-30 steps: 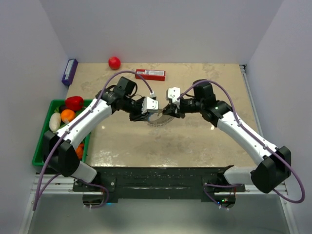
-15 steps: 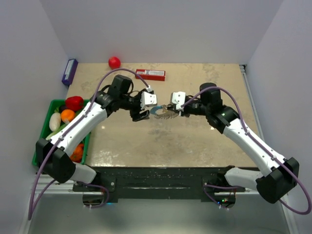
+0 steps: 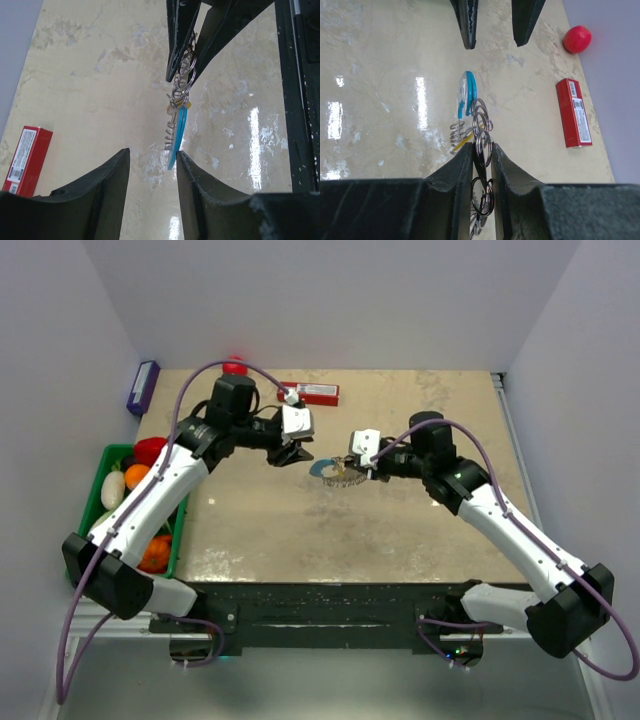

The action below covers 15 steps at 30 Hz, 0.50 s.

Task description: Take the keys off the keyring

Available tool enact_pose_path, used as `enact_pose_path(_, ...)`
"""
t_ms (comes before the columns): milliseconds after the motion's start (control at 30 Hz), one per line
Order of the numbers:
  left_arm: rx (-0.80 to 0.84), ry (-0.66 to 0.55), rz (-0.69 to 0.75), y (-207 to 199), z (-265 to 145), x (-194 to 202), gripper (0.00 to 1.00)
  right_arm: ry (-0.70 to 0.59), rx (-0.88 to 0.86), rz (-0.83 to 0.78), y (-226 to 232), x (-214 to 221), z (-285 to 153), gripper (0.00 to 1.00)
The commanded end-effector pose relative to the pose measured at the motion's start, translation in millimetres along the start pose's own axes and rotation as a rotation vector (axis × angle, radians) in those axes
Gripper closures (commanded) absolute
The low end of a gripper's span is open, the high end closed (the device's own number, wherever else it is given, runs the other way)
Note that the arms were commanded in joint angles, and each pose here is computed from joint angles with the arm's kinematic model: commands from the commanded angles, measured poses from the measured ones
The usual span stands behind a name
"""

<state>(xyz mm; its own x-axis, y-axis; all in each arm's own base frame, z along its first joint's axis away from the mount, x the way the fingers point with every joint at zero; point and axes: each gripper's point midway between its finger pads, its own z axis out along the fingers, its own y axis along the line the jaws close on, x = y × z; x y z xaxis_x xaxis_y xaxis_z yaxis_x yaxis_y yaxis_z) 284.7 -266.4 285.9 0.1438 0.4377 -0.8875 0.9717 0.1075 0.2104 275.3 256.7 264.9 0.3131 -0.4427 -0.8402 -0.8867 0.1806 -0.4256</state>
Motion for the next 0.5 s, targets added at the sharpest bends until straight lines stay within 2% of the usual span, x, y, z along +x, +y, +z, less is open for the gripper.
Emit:
enact_pose_path(0,0.015,-0.092,0.035,8,1,-32,0.57,-0.063,0.000,0.009,-4,-22,-1,1.00)
enact_pose_path(267,0.030,-0.054,0.049,31,20,-23,0.59,-0.100,-0.109,-0.025,13,-34,-4,1.00)
enact_pose_path(333,0.088,-0.050,0.020,26,28,-17,0.59,-0.115,-0.142,-0.025,19,-37,-6,1.00)
enact_pose_path(467,0.229,-0.059,0.019,7,35,-9,0.56,-0.133,-0.164,-0.133,23,-44,-13,1.00)
